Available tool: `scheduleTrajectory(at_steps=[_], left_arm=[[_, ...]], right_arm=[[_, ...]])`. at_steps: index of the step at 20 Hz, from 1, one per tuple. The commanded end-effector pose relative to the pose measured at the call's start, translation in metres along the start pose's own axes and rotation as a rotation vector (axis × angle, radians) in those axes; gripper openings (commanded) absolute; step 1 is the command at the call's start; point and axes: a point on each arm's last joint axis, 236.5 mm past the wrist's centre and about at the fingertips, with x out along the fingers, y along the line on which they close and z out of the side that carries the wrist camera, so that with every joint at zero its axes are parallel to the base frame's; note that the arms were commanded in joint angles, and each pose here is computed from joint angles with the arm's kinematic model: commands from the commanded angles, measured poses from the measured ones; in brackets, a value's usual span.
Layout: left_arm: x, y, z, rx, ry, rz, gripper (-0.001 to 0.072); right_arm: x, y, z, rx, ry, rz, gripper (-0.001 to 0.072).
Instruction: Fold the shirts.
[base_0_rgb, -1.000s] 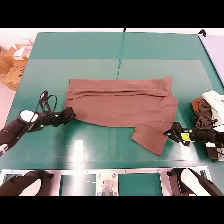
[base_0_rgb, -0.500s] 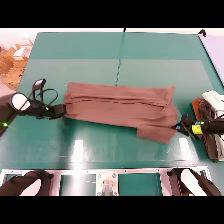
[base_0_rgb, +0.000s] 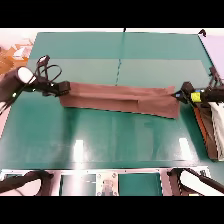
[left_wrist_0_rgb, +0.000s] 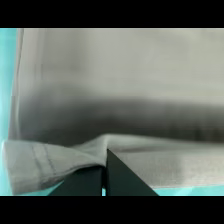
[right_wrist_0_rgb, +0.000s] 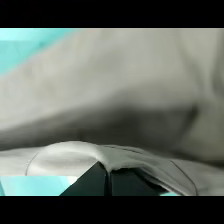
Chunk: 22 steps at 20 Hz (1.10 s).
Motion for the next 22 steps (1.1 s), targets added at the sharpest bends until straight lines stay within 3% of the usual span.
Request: scheduleTrajectory(at_steps=[1,5,6,7,8,10,11,13,16,22], left_arm=[[0.046,-0.004,0.04,0.005,-0.024,-0.038,0.0019],[0.106,0.005,0.062,-0.064,-0.051,-0.068,0.0021],[0.113,0.009,0.068,-0.077,-0.08,-0.062,0.0169],[0.116,0.012,0.076,-0.089,-0.118,-0.058,0.0493],[0.114,0.013,0.086,-0.089,-0.156,-0.056,0.063],[0.098,0.005,0.1,-0.077,-0.173,-0.075,0.0626],[0.083,0.002,0.11,-0.064,-0.176,-0.083,0.0627],[0.049,-0.002,0.13,-0.042,-0.173,-0.103,0.0627],[0.01,-0.008,0.14,-0.011,-0.129,-0.129,0.0626],[0.006,-0.025,0.127,0.011,-0.069,-0.16,0.0626]], right_arm=[[0.048,0.002,0.041,0.012,-0.018,-0.005,0.0021],[0.11,-0.022,0.063,0.074,-0.002,-0.026,0.0022],[0.12,-0.027,0.072,0.081,-0.02,-0.027,0.0022],[0.127,-0.028,0.079,0.075,-0.029,-0.019,0.0023],[0.127,-0.029,0.087,0.069,-0.036,-0.016,0.004],[0.106,-0.025,0.106,0.031,-0.043,0.004,0.0402],[0.089,-0.025,0.113,0.001,-0.027,0.013,0.0511],[0.054,-0.042,0.119,-0.074,0.022,-0.013,0.0611],[0.035,-0.077,0.09,-0.127,0.172,-0.038,0.0697],[0.063,-0.097,0.051,-0.169,0.329,0.095,0.0704]])
